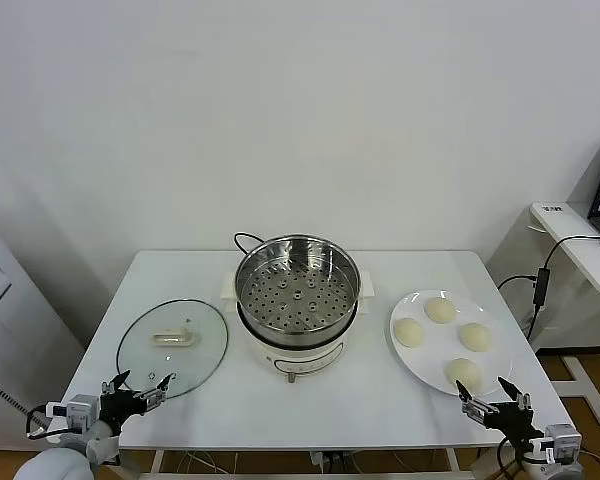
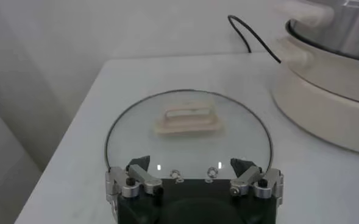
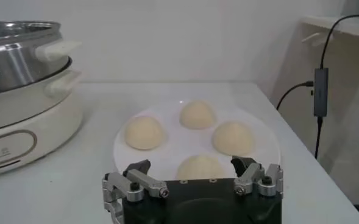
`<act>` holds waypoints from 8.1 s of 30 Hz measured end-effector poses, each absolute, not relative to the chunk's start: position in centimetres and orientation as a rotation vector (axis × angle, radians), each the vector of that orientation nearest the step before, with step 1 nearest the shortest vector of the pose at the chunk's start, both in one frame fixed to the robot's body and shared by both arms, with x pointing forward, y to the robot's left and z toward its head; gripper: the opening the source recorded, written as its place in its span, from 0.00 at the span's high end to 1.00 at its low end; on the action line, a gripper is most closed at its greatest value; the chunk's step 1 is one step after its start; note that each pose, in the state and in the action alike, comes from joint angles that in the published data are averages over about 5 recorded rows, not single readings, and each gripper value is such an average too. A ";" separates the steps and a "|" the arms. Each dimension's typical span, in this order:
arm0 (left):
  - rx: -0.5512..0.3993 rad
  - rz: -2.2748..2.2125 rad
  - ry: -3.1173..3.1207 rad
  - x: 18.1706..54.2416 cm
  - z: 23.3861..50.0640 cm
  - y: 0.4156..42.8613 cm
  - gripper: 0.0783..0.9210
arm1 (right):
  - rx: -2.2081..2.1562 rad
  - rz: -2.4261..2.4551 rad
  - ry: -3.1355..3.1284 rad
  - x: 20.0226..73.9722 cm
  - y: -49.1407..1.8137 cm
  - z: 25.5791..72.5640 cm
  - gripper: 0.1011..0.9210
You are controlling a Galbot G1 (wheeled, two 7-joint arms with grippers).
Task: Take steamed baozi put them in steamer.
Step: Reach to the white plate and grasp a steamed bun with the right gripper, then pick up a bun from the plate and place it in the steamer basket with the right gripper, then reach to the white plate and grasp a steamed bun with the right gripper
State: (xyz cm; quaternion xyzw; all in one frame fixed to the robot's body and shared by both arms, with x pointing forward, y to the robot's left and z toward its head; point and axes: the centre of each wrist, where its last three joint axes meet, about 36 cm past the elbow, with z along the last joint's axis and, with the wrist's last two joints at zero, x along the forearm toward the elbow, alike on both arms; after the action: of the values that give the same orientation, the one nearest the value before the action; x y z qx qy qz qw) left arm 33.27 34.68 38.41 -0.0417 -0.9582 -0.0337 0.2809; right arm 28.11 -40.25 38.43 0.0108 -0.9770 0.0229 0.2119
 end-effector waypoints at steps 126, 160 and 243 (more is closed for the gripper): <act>-0.158 -0.118 -2.573 32.0 40.8 32.4 0.12 | 1.506 1.873 -1.401 74.0 -36.1 65.2 0.52; -0.182 -0.154 -2.563 32.3 40.9 32.2 0.12 | 2.006 2.620 -0.471 72.5 -11.7 65.9 0.51; -0.185 -0.152 -2.562 31.3 41.3 31.9 0.12 | 1.563 1.342 -1.404 70.1 -38.2 55.2 0.12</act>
State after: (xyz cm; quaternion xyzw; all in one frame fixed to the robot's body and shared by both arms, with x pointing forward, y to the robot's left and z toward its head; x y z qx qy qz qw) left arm 31.34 31.89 41.31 -0.0688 -0.9558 -0.0568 0.2802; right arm 70.10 -38.17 55.21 0.5943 -0.5340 0.5102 0.3185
